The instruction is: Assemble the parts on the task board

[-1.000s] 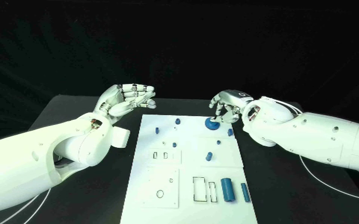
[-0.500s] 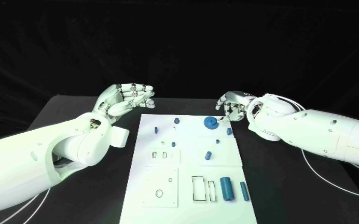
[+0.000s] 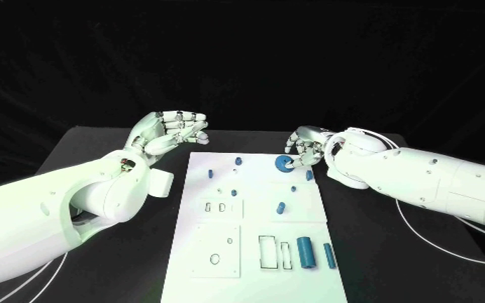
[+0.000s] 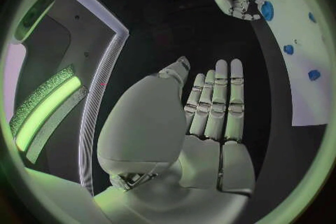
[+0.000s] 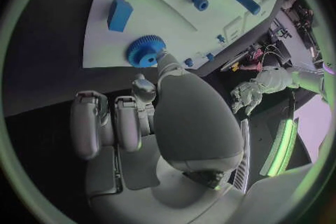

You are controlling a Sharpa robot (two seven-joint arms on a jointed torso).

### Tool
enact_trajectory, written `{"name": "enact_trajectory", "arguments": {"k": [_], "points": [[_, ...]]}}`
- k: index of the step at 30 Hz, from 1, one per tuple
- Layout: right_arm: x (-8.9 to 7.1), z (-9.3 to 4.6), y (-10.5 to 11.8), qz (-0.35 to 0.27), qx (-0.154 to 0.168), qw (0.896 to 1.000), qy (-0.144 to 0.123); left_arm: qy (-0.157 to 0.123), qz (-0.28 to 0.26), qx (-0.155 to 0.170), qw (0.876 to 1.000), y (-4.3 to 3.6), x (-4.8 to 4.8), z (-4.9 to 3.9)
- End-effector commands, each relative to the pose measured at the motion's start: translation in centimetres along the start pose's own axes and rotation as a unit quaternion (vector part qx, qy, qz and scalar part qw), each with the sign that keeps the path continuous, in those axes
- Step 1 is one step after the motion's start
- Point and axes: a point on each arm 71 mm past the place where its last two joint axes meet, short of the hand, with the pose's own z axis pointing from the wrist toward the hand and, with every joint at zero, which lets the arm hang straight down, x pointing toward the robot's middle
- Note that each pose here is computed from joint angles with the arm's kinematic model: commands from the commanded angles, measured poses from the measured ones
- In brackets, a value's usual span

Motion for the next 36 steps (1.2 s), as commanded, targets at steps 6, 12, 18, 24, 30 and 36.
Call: {"name": "enact_trajectory", "arguments": {"k": [6,12,18,24,30,36], "points": [[1.1,0.4,0.2,0.005,-0.005,1.000,0.017,0.009,-0.007,0.004,1.000,-0.12,0.25,0.08],[1.7,0.5,0.4,0.003,-0.006,1.000,0.024,0.010,-0.007,0.003,1.000,-0.11,0.26,0.09],[1.9,0.5,0.4,-0.001,-0.006,1.000,0.028,0.010,-0.007,0.003,1.000,-0.10,0.22,0.09],[1.9,0.5,0.4,-0.006,-0.007,1.000,0.021,0.010,-0.007,0.003,1.000,-0.10,0.22,0.09],[1.5,0.4,0.8,-0.022,-0.018,0.999,-0.014,0.009,-0.006,0.003,1.000,-0.08,0.18,0.10],[1.2,0.0,2.0,-0.036,-0.045,0.997,-0.046,0.009,-0.006,0.002,1.000,-0.06,0.13,0.11]]}}
